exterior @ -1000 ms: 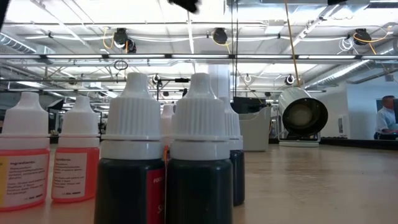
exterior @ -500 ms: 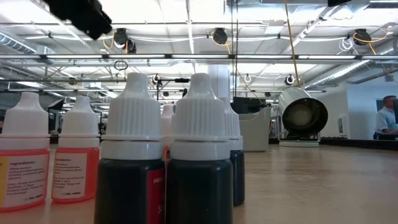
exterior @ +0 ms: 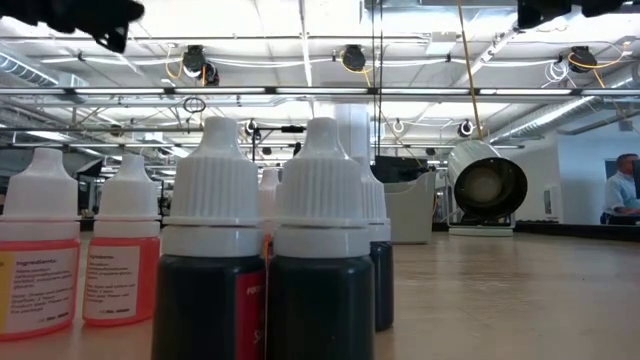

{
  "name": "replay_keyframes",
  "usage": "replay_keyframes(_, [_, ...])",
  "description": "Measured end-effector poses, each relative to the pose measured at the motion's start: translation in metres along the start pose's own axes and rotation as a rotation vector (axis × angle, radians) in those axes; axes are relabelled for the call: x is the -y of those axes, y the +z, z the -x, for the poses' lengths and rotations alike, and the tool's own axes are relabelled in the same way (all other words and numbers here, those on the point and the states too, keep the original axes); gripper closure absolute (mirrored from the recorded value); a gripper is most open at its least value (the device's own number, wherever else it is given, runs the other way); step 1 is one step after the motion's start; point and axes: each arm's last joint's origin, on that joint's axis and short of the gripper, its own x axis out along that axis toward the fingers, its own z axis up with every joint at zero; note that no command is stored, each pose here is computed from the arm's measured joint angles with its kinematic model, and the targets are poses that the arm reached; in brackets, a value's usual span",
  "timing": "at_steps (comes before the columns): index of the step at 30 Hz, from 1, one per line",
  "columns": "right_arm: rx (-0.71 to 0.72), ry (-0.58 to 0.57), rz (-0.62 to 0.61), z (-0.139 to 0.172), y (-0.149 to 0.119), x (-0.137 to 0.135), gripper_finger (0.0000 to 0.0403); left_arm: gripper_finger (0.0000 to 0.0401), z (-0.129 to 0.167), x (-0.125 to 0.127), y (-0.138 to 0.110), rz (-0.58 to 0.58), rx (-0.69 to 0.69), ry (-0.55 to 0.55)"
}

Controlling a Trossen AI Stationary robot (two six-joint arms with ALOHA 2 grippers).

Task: Pick & Place food coloring
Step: Put the small blue food coloring bottle into the top bin

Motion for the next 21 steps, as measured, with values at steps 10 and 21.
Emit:
replay_keyframes(10, [0.069, 0.113, -0.058, -0.002, 0.005, -0.001, 0.0401, 0.0399, 0.000, -0.003, -0.052, 0.147, 0.123, 0.013])
replay_keyframes(21, [0.089, 0.054, -0.063, -0.024, 0.009, 0.003, 0.0402, 0.0383, -0.005, -0.004, -0.084, 0.112, 0.119, 0.204])
